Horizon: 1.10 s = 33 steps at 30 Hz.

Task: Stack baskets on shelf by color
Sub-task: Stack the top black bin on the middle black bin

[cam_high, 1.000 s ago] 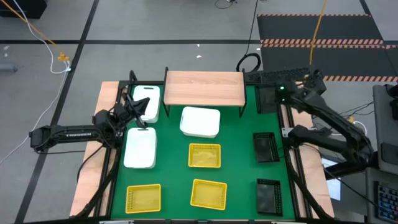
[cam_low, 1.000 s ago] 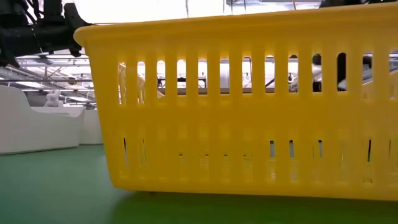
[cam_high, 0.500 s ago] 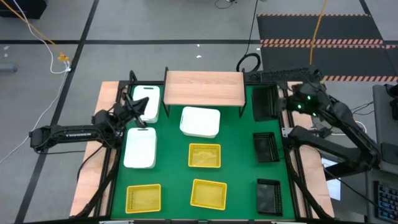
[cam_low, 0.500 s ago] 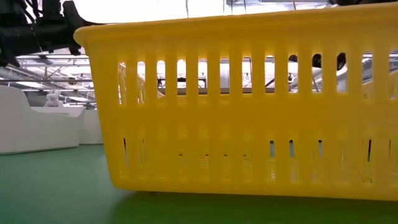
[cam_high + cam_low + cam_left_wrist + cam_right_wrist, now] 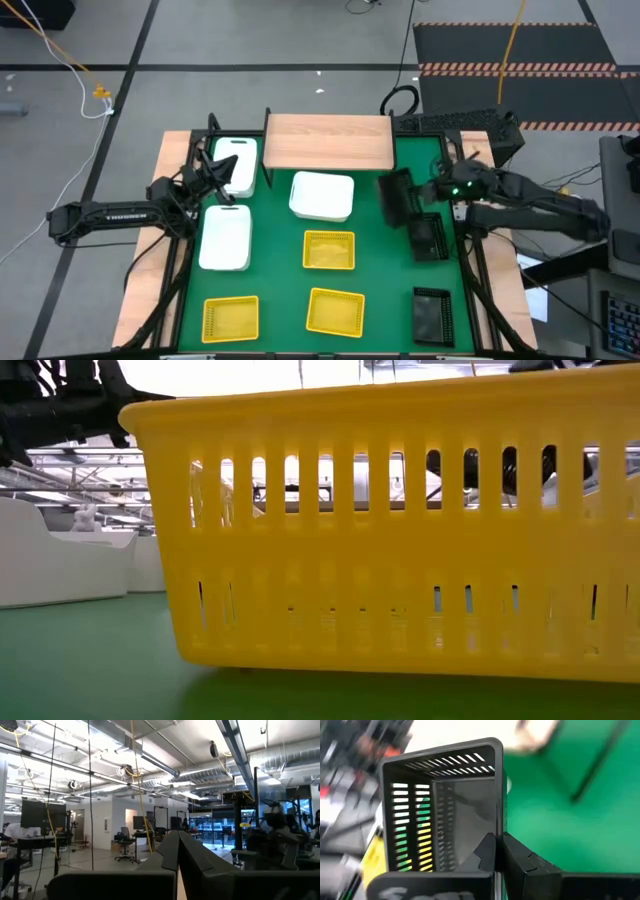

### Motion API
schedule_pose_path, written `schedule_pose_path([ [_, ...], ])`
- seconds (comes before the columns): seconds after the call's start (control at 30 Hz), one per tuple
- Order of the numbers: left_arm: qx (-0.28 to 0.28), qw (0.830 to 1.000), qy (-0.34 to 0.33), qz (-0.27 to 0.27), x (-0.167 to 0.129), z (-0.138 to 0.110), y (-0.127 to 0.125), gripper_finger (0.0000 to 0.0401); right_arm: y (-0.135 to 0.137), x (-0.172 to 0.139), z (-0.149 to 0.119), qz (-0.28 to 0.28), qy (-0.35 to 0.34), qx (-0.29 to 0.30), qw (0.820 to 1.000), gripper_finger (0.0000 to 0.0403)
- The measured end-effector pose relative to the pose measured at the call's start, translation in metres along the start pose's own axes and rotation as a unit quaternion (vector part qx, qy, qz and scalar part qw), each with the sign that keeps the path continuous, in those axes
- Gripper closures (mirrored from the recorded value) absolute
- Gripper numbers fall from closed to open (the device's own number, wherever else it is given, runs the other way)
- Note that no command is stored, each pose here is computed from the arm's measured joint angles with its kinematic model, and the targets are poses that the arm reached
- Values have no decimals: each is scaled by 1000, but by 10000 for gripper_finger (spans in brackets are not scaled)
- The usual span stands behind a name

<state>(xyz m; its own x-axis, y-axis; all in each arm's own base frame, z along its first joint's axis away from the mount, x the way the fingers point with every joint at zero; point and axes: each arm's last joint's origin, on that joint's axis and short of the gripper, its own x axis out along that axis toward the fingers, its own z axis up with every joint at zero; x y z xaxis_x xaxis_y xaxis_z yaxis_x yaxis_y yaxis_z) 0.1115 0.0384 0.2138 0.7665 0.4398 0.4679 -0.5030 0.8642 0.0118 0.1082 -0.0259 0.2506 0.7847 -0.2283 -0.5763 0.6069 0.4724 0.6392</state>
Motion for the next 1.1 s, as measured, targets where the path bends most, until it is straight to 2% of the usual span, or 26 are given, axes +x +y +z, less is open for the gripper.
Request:
schedule_pose_path([
  [0.17, -4, 1000, 0, 0, 0, 0, 0, 396, 15, 14, -15, -17, 34, -44, 998, 400],
  [0.37, -4, 1000, 1, 0, 0, 0, 0, 396, 42, 14, -33, 31, 87, -86, 992, 400],
  [0.47, -3, 1000, 0, 0, 0, 0, 0, 396, 55, 2, -34, 31, 117, -124, 985, 400],
  [0.5, -3, 1000, 0, 0, 0, 0, 0, 396, 59, -3, -33, 20, 124, -135, 983, 400],
  [0.57, -3, 1000, -2, 0, 0, 0, 0, 396, 61, -15, -28, -38, 128, -145, 980, 400],
  [0.67, -3, 1000, -11, 1, 0, 2, 0, 396, 58, -31, -21, -149, 113, -109, 976, 400],
  [0.77, -3, 1000, -12, 1, 0, 2, 0, 396, 50, -36, -24, -239, 117, -58, 962, 400],
  [0.93, -1, 1000, -3, 0, 0, 1, 0, 396, 46, -33, -40, -315, 151, 7, 937, 400],
  [1.1, 1, 1000, 8, -1, 0, -2, 0, 396, 46, -33, -53, -350, 159, 31, 922, 400],
])
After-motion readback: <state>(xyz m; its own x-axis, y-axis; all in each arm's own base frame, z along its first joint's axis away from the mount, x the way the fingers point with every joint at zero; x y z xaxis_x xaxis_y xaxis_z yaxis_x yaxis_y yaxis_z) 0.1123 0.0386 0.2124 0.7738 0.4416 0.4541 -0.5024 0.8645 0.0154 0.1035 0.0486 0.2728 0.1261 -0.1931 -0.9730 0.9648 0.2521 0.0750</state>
